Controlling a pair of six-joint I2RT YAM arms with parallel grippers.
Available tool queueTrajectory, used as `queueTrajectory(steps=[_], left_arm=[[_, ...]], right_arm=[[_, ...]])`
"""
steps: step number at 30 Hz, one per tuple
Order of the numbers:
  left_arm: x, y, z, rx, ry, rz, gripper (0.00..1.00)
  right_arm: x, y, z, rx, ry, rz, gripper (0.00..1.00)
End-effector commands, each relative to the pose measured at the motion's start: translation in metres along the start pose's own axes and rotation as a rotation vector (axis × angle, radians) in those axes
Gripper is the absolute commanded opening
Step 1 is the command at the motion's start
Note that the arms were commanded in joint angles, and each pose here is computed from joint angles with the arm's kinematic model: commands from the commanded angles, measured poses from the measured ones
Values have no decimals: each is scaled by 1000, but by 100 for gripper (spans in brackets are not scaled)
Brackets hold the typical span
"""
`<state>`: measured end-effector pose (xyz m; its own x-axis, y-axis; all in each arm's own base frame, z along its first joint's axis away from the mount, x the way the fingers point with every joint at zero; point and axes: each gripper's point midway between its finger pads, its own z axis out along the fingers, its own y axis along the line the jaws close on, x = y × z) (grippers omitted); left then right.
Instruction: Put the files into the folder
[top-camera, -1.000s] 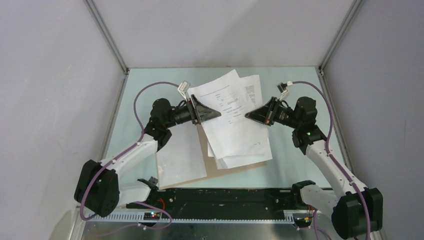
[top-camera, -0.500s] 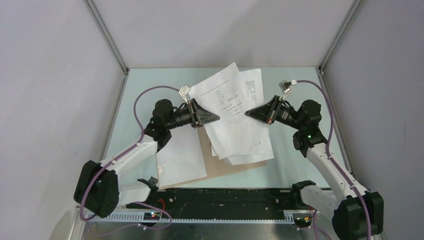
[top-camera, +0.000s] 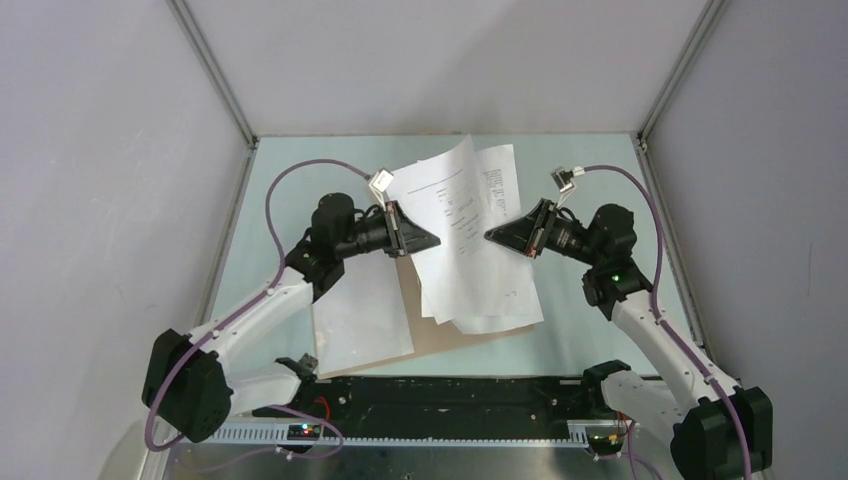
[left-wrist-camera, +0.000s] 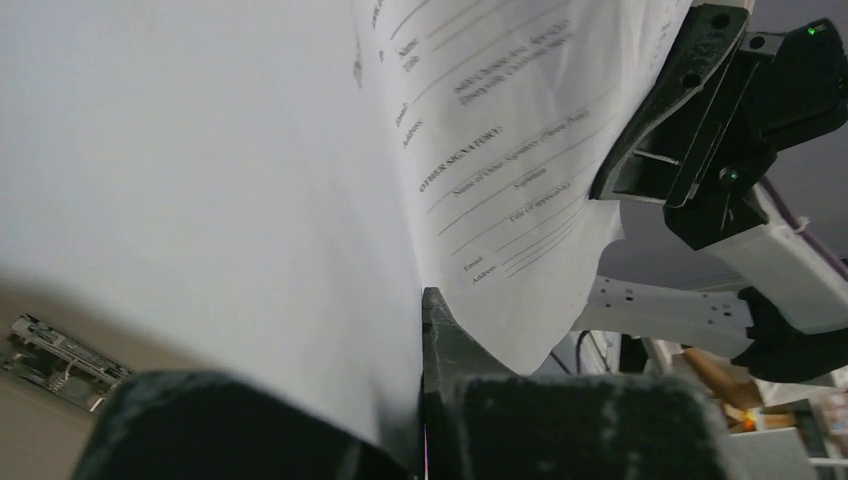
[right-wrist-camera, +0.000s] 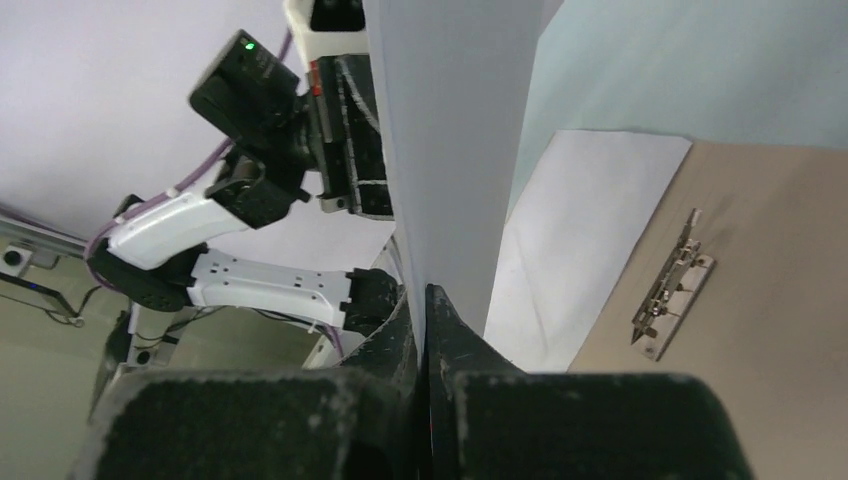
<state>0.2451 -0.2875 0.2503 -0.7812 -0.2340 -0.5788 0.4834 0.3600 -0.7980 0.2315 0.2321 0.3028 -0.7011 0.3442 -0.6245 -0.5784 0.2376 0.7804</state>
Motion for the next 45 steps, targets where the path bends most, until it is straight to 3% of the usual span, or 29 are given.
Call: queueTrajectory(steps=[1,4,6,13,24,34,38,40,41,45], left_arm=[[-4,-16,-4,-12,-12,242,0],[4,-6,-1,-44,7,318,0],[9,5,4,-82,11,364,0],[20,21,21,-134,40,437,0],[28,4,12,-57,78,494,0],[41,-2,9,-81,107,562,0],[34,4,10,-172,60,601,1],[30,7,7,-214,29,608,10],[32,9,7,-227,25,603,12],[23,21,2,-313,-51,605,40]], right_arm=[[7,-6,-4,26,-5,-86,6],[14,-24,-6,68,-16,-121,24],[20,-32,-5,65,-17,-128,29],[35,-51,-5,63,-14,-150,42],[29,-50,-18,-38,-18,-144,59],[34,-31,-15,-114,14,-202,57],[37,-37,-12,-33,13,-257,47],[40,-41,-12,7,11,-271,34],[39,-43,-12,20,3,-279,31],[42,-45,-13,50,-5,-331,22]])
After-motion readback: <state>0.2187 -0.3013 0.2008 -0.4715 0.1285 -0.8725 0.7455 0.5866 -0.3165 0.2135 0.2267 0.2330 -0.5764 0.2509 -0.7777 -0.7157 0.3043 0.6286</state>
